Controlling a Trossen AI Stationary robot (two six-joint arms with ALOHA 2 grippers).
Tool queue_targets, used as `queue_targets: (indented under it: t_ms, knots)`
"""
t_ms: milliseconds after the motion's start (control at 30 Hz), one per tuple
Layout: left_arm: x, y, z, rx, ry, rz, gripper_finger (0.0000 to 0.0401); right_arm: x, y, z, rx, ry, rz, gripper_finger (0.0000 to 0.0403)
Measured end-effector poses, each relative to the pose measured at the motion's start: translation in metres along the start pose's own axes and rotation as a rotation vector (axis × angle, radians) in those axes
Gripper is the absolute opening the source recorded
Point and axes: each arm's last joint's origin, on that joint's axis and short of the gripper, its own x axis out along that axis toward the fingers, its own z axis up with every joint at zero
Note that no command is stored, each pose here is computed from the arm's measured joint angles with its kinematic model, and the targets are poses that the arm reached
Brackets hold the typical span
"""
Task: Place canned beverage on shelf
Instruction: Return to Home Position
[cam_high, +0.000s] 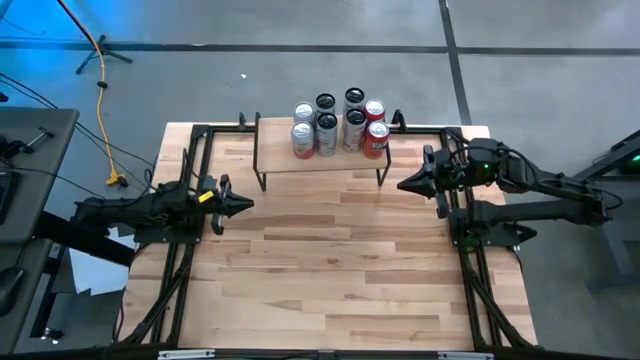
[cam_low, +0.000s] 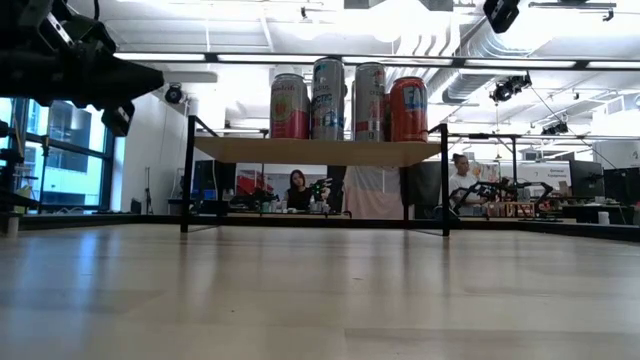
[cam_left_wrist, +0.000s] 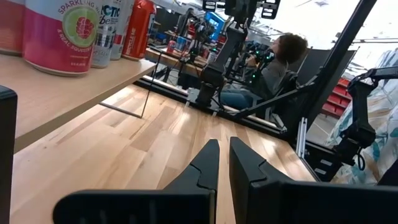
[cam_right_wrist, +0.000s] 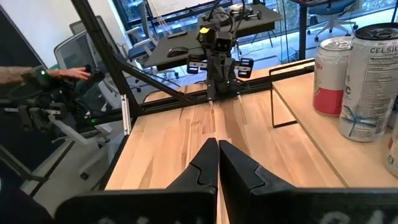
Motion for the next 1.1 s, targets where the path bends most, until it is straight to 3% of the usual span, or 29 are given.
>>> queue_targets:
  t_ms: [167,433,600,733,933,1100]
  knots:
    - [0.000,0.000,0.000,0.000,0.000,0.000,0.0000,0.000,-0.002,-0.015,-0.020,-0.002,0.038,0.0000]
    - [0.000,0.000,0.000,0.000,0.000,0.000,0.0000,-0.011,-0.010,-0.075,0.078,-0.168,0.069,0.0000]
    - [0.000,0.000,0.000,0.000,0.000,0.000,0.0000,-0.016,-0.015,-0.097,0.047,-0.318,0.020,0.0000]
    - [0.000,0.000,0.000,0.000,0.000,0.000,0.0000,-0.011,-0.020,-0.112,0.095,-0.381,0.016,0.0000]
    - [0.000,0.000,0.000,0.000,0.000,-0.001,0.0000,0.000,-0.024,-0.141,0.189,-0.356,0.110,0.0000]
    - [0.000,0.000,0.000,0.000,0.000,-0.001,0.0000,0.005,-0.029,-0.160,0.183,-0.388,0.049,0.0000]
